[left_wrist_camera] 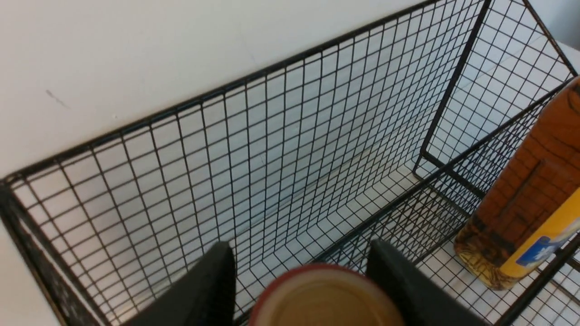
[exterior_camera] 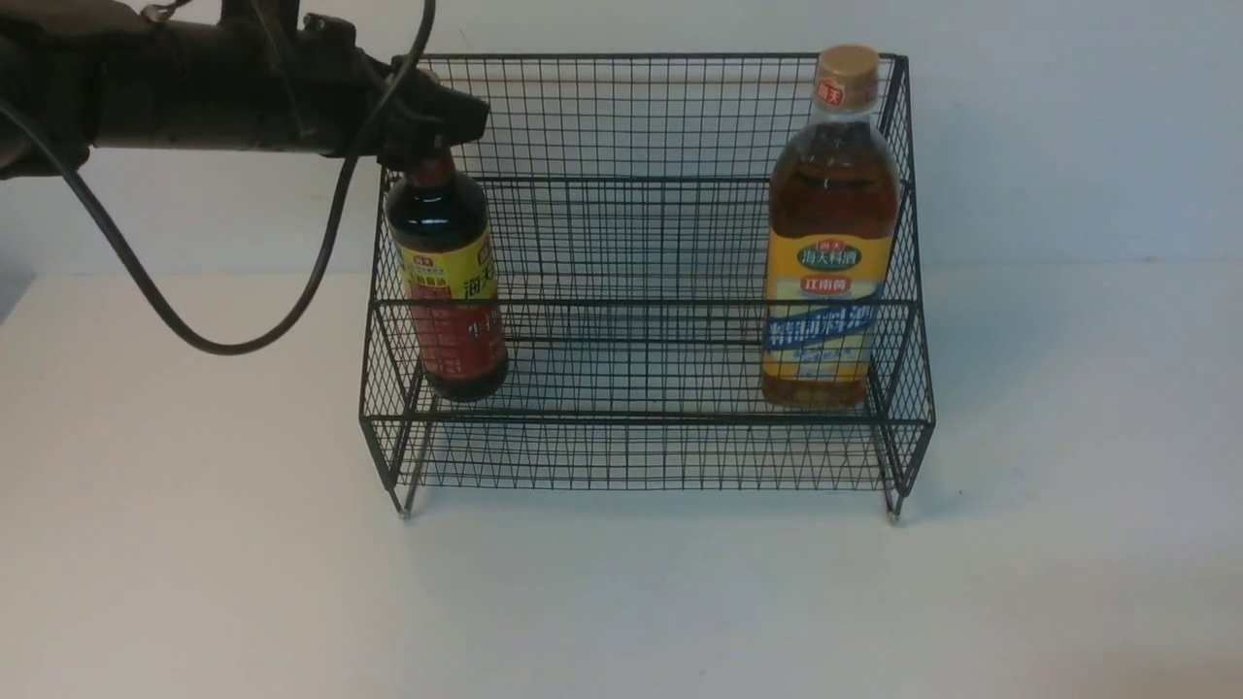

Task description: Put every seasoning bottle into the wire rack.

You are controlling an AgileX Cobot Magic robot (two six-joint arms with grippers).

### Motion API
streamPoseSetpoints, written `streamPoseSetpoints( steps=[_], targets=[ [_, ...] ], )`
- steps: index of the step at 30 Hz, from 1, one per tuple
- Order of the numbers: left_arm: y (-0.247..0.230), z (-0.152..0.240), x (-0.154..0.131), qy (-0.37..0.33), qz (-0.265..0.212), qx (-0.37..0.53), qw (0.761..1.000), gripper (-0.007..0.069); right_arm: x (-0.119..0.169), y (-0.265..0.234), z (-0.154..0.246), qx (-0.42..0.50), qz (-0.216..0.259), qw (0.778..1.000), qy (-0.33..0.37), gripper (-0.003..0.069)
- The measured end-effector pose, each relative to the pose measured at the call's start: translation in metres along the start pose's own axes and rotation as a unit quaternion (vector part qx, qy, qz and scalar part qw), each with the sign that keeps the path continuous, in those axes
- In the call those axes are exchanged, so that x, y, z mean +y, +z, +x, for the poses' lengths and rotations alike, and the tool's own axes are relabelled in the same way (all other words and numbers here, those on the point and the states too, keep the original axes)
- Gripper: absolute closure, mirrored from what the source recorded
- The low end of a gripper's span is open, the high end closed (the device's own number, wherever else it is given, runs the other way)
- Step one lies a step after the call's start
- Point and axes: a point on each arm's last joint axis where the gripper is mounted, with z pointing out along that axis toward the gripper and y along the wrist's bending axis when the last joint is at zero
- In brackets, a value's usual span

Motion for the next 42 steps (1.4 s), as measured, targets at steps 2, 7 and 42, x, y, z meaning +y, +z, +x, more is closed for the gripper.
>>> streamPoseSetpoints(
  steps=[2,7,42],
  targets=[
    [-0.005,-0.002,-0.001,-0.006,-0.003,0.003,1.0,0.027,0.0,0.0,0.0,0.0,0.0,1.0,0.0,0.0673],
    [-0.019,-0.011,-0.006,-0.04,-0.008,0.002,0.999,0.027,0.0,0.0,0.0,0.0,0.0,1.0,0.0,0.0673],
    [-0.234,0.035,-0.144,0.01,-0.057,0.203,0.978,0.063,0.0,0.0,0.0,0.0,0.0,1.0,0.0,0.0673]
  ],
)
